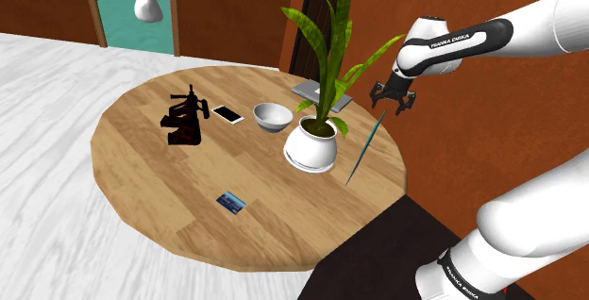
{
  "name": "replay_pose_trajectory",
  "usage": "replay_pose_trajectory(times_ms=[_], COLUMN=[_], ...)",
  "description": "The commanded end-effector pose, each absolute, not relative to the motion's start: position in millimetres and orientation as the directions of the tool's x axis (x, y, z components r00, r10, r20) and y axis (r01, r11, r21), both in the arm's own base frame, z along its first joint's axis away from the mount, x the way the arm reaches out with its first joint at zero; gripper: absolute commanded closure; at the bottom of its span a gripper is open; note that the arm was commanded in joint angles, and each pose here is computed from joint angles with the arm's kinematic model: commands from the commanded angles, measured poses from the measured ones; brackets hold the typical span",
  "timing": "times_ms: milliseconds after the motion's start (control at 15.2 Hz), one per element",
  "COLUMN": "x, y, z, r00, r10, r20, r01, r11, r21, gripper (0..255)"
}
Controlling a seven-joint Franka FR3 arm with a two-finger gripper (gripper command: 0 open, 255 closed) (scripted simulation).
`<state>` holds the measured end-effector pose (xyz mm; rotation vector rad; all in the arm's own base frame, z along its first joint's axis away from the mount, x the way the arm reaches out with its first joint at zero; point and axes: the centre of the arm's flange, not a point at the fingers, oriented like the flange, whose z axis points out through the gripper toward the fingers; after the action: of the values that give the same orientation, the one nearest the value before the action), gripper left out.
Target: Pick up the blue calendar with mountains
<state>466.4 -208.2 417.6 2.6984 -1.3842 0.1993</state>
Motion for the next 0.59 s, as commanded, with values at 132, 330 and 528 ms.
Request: replay_pose_trajectory(times_ms=[132,330,528], x=[465.7,465.9,465.9], y=[-208.9,-208.7,-208.7], z=[413.9,414.0,413.9], r00=[0.577,0.577,0.577], r10=[-0.800,-0.800,-0.800], r20=[0.163,0.163,0.163], r01=[-0.813,-0.813,-0.813], r11=[-0.581,-0.581,-0.581], r21=[0.031,0.031,0.031], gripper=[255,255,255])
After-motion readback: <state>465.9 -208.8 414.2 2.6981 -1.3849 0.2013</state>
